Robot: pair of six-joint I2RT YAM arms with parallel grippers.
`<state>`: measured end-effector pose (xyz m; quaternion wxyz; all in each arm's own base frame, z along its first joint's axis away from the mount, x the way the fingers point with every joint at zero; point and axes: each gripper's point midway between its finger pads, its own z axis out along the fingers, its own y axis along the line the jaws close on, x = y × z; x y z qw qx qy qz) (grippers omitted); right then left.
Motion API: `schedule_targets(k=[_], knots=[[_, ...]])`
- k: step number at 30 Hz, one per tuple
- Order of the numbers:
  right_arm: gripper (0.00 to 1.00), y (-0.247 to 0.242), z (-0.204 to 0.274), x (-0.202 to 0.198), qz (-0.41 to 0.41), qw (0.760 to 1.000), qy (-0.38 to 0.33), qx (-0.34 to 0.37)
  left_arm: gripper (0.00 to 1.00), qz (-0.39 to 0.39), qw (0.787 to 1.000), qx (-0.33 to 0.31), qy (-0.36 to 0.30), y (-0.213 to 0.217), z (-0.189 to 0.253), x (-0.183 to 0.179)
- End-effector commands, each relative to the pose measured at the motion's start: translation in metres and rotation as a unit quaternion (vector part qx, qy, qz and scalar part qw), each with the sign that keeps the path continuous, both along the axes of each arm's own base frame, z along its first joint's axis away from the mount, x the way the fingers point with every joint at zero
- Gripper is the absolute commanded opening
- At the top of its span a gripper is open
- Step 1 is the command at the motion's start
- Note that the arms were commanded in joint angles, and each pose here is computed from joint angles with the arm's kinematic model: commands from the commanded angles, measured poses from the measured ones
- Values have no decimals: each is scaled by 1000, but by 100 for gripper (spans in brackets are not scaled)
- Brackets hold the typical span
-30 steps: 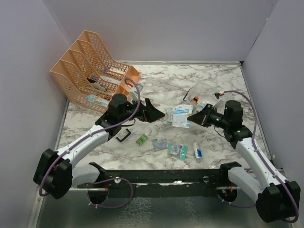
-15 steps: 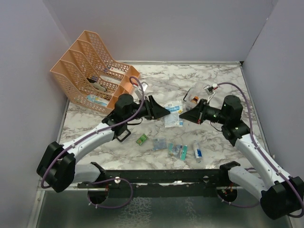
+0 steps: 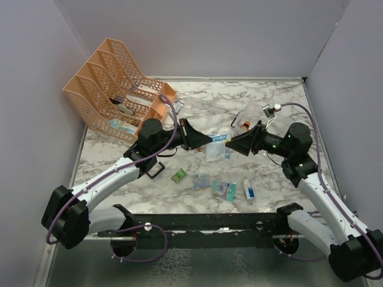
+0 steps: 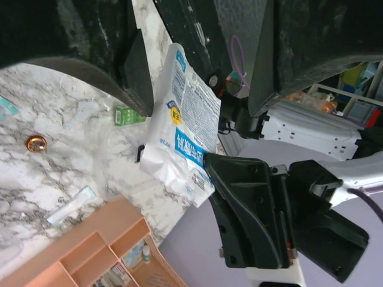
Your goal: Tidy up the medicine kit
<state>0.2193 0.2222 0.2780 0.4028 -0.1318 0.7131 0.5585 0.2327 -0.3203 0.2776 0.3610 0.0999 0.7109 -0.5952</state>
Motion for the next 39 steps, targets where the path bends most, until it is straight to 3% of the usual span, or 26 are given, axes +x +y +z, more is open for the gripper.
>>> schedule_targets(k=[1,10,16,24,26,28,30,33,39], knots=[[67,1,27,-8,9,997,-69,37,0,-57,996,-39,-48,-3,47,-23],[67,2,27,-10,13,997,-56,45,0,-89,991,-60,-75,-2,78,-37],[41,8,40,-39,95,989,-79,82,0,-94,990,-61,-86,-3,82,-38],[8,7,49,-39,81,990,-65,95,0,-82,991,-56,-86,-3,78,-32],[2,6,49,-34,64,992,-55,96,10,-74,992,-52,-85,-3,75,-29],[1,4,49,-25,40,994,-45,88,42,-48,996,-30,-72,-1,63,-20],[1,0,46,-11,0,997,-42,63,62,-4,998,15,-58,4,48,-4],[1,-12,33,18,-82,997,-5,-2,73,84,989,114,-47,26,20,23],[1,-57,19,62,-238,959,61,-142,78,225,934,267,-81,92,-3,52]])
